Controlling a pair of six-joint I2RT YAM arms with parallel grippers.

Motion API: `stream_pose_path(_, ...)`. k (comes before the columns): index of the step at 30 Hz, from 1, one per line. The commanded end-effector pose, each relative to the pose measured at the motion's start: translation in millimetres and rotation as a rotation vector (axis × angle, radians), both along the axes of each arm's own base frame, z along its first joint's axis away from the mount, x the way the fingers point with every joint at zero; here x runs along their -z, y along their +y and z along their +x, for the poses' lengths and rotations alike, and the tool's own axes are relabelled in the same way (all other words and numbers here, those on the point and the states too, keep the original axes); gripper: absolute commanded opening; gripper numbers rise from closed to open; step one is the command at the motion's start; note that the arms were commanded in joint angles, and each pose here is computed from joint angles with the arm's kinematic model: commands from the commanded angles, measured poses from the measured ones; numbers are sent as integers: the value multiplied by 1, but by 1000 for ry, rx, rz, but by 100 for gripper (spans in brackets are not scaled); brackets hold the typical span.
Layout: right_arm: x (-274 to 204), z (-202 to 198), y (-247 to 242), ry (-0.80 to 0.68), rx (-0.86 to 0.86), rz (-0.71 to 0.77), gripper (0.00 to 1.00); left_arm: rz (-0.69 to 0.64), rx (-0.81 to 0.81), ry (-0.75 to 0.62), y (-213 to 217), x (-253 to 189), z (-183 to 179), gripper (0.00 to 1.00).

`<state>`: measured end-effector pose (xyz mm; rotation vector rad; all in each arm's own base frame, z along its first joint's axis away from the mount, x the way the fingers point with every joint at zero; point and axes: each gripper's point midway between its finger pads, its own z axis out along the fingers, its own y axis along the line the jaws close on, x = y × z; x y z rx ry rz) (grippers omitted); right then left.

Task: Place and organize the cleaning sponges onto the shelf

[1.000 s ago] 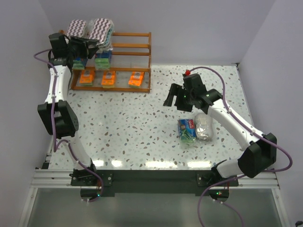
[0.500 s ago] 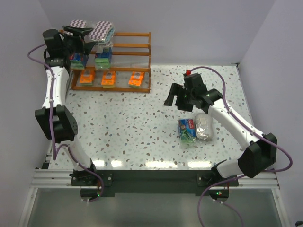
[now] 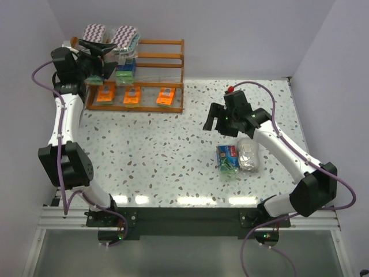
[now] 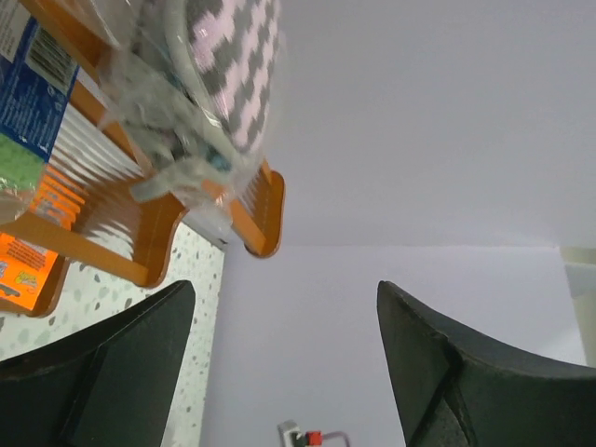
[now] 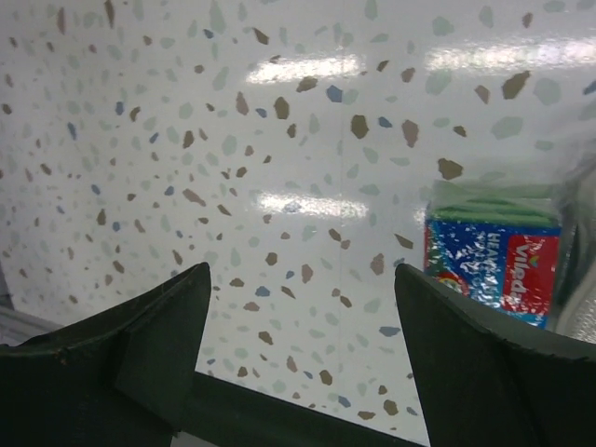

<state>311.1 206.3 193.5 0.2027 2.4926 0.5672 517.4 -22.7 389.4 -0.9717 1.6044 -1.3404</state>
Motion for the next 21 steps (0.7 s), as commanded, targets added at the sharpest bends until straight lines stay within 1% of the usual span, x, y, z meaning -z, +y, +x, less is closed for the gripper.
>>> stream_pose_path(1,12,-3,-33,35,48,-178,83,190,94,-294,-28,-72,-65,85)
stream_pose_path(2,18,-6,-38,54,50,-206,84,205,125,-271,-35,-53,-71,86)
stream_pose_path(4,38,-18,-47,107,45,-253,84,276,197,-296,-52,-37,-88,86)
stream_pose_path(5,44,-22,-49,122,44,-261,83,287,237,-279,-66,-17,-103,87)
stream_pose_path(7,59,-36,-56,164,52,-276,83,312,301,-292,-84,4,-120,88)
stream_pose_path(8,64,-40,-59,174,57,-283,82,302,344,-263,-98,28,-135,88)
stream_pose_path(10,72,-48,-65,187,80,-292,81,305,408,-255,-118,54,-157,88)
stream_pose_path(11,75,-50,-67,192,85,-298,80,305,424,-247,-123,61,-162,88)
stream_pose_path(13,86,-58,-71,218,93,-310,79,325,507,-247,-145,77,-180,88)
stream_pose_path(15,97,-62,-73,245,95,-325,78,382,539,-247,-152,90,-185,88)
stream_pose_path(17,107,-66,-75,271,96,-340,77,407,581,-208,-159,105,-191,88)
stream_pose_path(18,111,-67,-74,274,94,-338,77,418,605,-161,-159,120,-196,88)
stream_pose_path(20,115,-68,-69,272,86,-317,76,430,627,-131,-160,135,-201,88)
stream_pose_path(21,120,-69,-62,276,71,-282,76,441,634,-115,-159,143,-203,88)
